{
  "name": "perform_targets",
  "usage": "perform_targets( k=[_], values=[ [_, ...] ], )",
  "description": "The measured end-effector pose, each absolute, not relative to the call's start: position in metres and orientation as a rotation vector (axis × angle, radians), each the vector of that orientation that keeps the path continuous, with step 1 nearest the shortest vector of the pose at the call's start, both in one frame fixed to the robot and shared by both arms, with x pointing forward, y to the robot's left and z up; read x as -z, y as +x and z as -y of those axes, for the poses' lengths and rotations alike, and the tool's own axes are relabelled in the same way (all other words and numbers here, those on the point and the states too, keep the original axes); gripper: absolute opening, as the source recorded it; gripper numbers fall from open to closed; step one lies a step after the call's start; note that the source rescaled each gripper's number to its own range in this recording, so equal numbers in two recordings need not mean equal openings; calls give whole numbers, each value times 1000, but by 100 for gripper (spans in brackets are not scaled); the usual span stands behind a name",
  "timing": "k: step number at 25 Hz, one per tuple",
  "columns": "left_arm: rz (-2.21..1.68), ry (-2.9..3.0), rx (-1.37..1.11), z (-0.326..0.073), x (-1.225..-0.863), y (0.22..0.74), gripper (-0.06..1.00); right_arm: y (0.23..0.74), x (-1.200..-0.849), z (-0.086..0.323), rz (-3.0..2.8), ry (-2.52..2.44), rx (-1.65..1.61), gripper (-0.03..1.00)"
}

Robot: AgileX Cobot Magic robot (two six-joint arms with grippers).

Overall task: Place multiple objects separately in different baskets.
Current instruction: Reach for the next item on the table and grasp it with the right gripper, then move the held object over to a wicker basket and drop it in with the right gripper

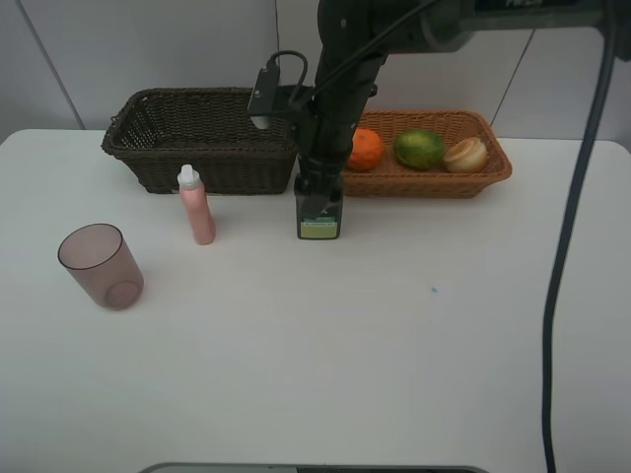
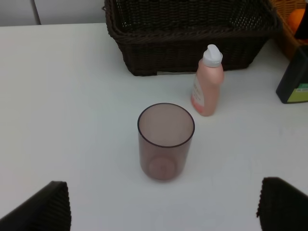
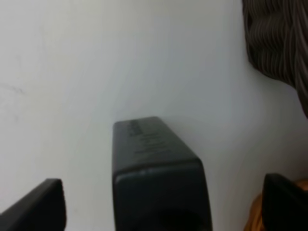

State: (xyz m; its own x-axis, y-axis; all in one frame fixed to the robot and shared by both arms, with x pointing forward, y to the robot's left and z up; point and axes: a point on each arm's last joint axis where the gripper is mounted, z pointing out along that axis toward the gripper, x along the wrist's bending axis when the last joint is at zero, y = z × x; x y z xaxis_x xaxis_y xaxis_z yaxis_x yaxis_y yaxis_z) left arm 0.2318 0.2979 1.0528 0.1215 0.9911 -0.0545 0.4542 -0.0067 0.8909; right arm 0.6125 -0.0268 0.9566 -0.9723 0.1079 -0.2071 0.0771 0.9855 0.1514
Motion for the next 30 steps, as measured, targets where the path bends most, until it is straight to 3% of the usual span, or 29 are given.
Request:
perform_targets(
  k=[4, 11, 13, 15, 16, 30],
  values=[
    [-1450, 1584, -831, -298, -1053, 232, 100, 613, -952, 26, -2921, 136, -203, 56],
    [-1450, 1584, -831, -298, -1053, 232, 100, 614, -940, 26, -2944, 134, -173, 49],
    [-1450, 1584, -831, -298, -1053, 232, 100, 614, -940, 26, -2942, 133, -174, 34],
    [-1450, 1584, -831, -298, -1053, 232, 100, 614, -940, 27, -2939, 130, -169, 8],
    [-1450, 1584, -831, -298, -1053, 232, 100, 613, -940, 27, -2947, 135, -170, 1],
    [-1450, 1584, -830, -298, -1053, 232, 100, 613, -940, 27, -2948, 136, -170, 1]
  ],
)
